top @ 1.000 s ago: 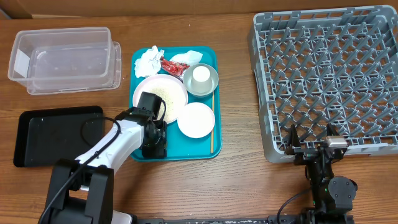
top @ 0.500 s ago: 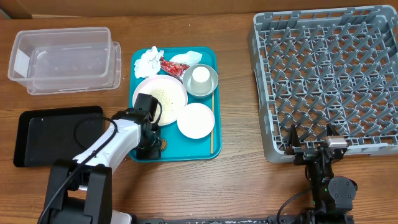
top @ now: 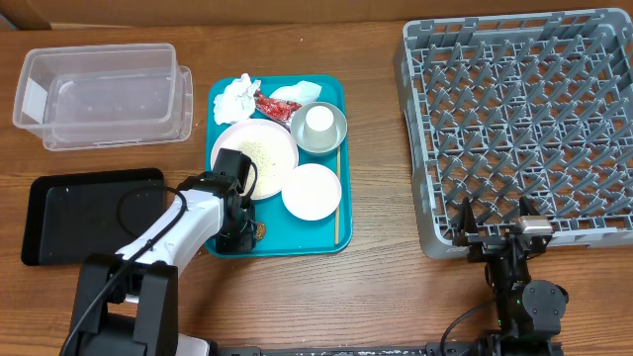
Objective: Sort waste into correct bins and load items into the dishwasher
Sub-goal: 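Lift the scrap and drop it onto the black tray with the left gripper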
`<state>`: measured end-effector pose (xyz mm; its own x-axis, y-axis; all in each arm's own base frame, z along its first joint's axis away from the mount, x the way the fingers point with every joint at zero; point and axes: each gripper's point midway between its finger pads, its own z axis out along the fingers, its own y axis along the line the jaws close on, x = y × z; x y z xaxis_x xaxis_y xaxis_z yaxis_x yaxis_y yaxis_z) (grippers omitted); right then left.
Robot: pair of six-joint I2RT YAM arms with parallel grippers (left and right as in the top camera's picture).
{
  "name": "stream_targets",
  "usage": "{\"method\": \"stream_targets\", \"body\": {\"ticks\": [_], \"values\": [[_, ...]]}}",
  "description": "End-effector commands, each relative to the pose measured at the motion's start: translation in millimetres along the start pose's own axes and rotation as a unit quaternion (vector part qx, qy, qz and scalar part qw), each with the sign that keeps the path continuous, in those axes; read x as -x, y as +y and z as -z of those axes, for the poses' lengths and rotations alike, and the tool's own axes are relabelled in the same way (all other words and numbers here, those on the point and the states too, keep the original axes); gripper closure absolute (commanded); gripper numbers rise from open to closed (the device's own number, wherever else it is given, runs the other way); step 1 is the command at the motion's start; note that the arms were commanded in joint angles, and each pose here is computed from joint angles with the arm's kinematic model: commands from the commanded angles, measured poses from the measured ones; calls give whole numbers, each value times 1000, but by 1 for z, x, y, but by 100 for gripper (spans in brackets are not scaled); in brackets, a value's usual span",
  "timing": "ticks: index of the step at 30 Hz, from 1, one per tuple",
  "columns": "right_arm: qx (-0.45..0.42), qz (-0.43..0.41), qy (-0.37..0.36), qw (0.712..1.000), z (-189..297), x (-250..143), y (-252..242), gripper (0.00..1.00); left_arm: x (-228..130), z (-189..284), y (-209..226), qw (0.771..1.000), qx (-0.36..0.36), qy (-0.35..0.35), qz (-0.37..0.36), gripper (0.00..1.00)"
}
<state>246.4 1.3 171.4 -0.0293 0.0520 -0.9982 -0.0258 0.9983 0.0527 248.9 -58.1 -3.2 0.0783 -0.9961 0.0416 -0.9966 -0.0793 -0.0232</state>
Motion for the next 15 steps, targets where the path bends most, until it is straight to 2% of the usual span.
{"method": "stream_targets", "body": {"ticks": [1, 10, 15], "values": [[-1, 2, -3, 1000, 0, -1, -1, 0, 13, -24, 34, 998, 62, -22, 7, 65], [-1, 2, -3, 1000, 0, -1, -1, 0, 13, -23, 33, 998, 62, -21, 2, 68], [-1, 2, -3, 1000, 0, -1, -1, 0, 9, -16, 21, 998, 50, -16, -33, 70]]}}
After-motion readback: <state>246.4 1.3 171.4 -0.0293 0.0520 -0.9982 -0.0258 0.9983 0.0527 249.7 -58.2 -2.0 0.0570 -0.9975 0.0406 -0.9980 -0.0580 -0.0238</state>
